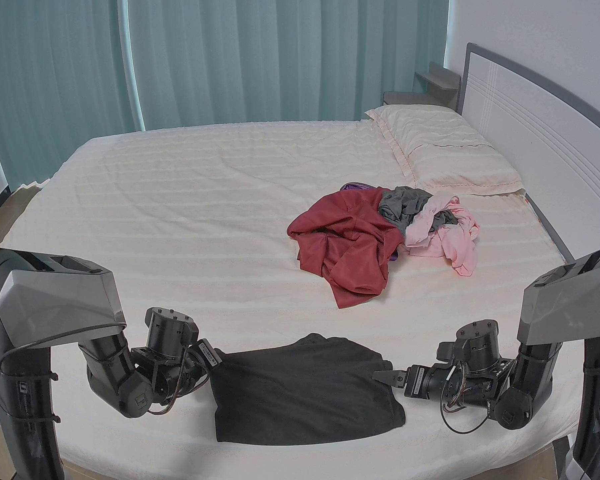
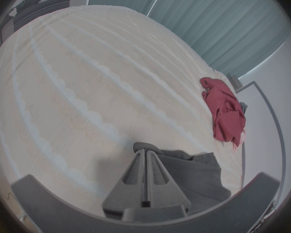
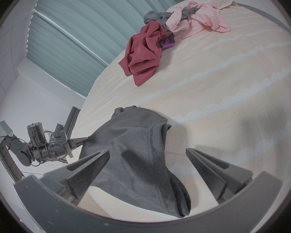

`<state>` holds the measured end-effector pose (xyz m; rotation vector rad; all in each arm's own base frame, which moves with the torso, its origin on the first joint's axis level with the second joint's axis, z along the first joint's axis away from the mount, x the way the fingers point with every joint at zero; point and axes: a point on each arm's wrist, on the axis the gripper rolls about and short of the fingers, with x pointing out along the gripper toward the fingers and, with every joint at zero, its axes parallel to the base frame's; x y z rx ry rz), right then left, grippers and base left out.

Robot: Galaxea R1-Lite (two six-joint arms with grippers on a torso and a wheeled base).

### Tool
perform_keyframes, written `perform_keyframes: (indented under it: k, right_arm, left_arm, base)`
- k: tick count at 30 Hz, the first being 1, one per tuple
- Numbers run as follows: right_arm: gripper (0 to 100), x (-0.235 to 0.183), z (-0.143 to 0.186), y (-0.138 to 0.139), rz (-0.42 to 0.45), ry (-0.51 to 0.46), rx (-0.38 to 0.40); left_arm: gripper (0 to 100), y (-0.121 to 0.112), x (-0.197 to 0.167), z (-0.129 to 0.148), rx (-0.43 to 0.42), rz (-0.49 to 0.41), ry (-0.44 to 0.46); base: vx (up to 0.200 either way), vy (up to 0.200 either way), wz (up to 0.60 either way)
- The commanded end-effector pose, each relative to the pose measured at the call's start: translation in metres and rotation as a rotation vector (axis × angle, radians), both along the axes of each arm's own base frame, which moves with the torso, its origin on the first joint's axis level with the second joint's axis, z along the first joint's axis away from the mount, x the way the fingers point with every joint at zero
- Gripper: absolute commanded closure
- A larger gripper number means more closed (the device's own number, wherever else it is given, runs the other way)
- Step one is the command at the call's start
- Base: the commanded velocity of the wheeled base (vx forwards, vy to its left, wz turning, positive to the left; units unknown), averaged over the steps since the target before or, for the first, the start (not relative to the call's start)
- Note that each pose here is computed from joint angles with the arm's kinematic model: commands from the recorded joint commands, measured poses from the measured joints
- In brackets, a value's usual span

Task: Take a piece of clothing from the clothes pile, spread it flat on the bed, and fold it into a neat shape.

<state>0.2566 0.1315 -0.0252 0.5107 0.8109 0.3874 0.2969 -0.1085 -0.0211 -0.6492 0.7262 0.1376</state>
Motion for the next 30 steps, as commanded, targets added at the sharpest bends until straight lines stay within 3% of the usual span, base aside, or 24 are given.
perform_keyframes:
  k: [1,13,14,24,26,30]
  right_arm:
    - [0,0.000,-0.001,0.000,0.001,0.002,-0.001]
    - [0,-0.001,-0.001,0.001,0.004,0.004,-0.002]
    - [0,-0.001,-0.001,0.001,0.005,0.006,-0.003]
    - [0,-0.002,-0.001,0.001,0.008,0.005,-0.004]
    - [0,-0.002,-0.001,0.001,0.006,0.006,-0.004]
    - [0,-0.002,-0.001,0.001,0.008,0.008,-0.005]
  left_arm:
    - [100,0.005,0.001,-0.007,0.010,0.014,0.018]
    - [100,0.007,0.004,-0.003,-0.003,0.026,-0.004]
    - [0,0.007,0.004,-0.003,-0.003,0.026,-0.004]
    - [0,0.014,-0.002,0.023,-0.028,0.040,-0.059]
    - [0,0.014,-0.017,0.050,-0.092,-0.023,-0.100]
    - [0,0.002,-0.027,0.052,-0.132,-0.079,-0.084]
  base:
    - [0.000,0.000,0.00]
    - [0.000,0.000,0.00]
    - [0.000,0.000,0.00]
    - [0.000,0.000,0.00]
    - [0.000,0.000,0.00]
    - [0.000,0.000,0.00]
